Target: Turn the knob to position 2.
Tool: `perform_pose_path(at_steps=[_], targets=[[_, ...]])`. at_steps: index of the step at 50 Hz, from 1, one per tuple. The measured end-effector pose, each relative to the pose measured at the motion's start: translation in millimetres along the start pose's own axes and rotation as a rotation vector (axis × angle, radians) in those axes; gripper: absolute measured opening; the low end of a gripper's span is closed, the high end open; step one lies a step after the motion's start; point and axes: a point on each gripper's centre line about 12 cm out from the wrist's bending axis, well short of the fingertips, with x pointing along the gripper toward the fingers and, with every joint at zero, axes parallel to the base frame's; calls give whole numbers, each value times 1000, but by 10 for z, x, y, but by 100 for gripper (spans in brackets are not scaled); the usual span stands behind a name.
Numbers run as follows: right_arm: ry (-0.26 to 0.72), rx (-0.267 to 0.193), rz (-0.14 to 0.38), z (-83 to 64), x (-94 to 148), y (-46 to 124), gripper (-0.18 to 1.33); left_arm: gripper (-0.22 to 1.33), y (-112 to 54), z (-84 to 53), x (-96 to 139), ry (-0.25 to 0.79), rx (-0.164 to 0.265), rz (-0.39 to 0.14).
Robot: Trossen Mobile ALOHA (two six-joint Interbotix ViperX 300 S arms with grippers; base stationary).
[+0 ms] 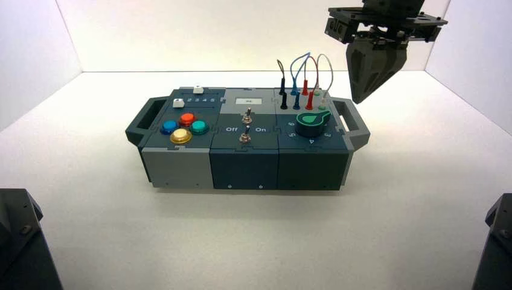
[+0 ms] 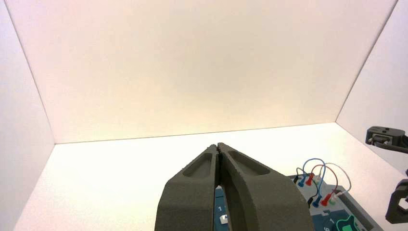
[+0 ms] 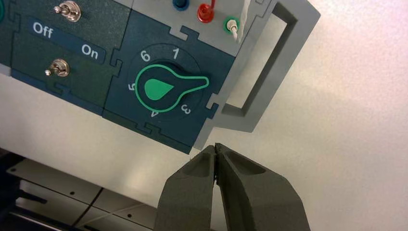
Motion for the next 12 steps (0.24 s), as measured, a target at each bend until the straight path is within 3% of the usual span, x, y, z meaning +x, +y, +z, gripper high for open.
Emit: perform_pose_path(at_steps=[12], targets=[[2,-8,0,-7,7,-2,-14,-17,0,0,0,0,0,0]])
